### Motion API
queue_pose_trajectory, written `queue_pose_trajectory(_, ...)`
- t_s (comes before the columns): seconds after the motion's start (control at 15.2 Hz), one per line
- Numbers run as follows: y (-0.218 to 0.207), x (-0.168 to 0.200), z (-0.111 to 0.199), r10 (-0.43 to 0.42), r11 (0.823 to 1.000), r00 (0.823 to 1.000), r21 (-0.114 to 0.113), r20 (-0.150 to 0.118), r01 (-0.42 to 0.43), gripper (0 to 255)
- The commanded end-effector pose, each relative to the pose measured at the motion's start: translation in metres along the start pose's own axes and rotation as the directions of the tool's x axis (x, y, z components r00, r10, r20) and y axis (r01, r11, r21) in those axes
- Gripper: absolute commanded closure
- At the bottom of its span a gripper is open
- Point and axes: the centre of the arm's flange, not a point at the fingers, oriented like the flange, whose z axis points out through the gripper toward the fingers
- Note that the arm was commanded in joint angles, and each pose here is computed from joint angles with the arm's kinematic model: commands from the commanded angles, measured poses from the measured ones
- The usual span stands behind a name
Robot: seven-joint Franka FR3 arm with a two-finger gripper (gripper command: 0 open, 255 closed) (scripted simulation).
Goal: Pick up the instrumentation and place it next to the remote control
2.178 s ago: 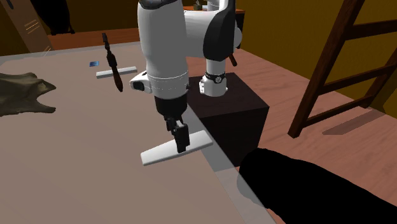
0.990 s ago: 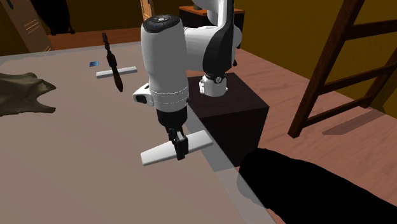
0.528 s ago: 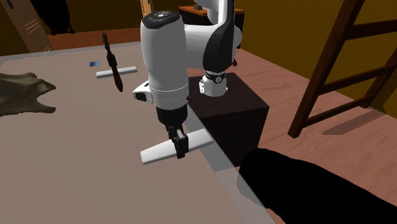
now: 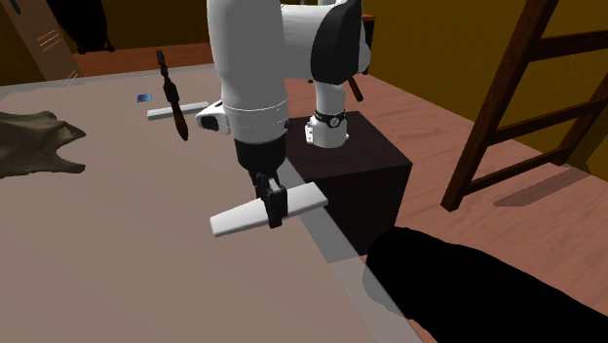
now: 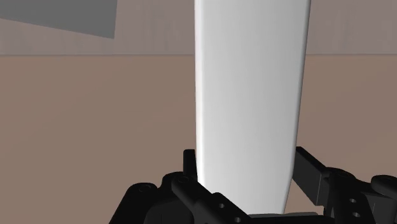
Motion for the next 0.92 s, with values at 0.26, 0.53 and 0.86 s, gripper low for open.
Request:
queue_pose_trajectory(0.26,0.001,0.000,-0.031,0.000,1.000,1.000,0.000,0.000,0.000,255)
queue_pose_trajectory(0.53,0.024,0.012,-0.039,0.000,1.000,1.000,0.000,0.000,0.000,255)
queue_pose_trajectory(0.86,0.082,0.045,-0.039,0.000,1.000,1.000,0.000,0.000,0.000,255)
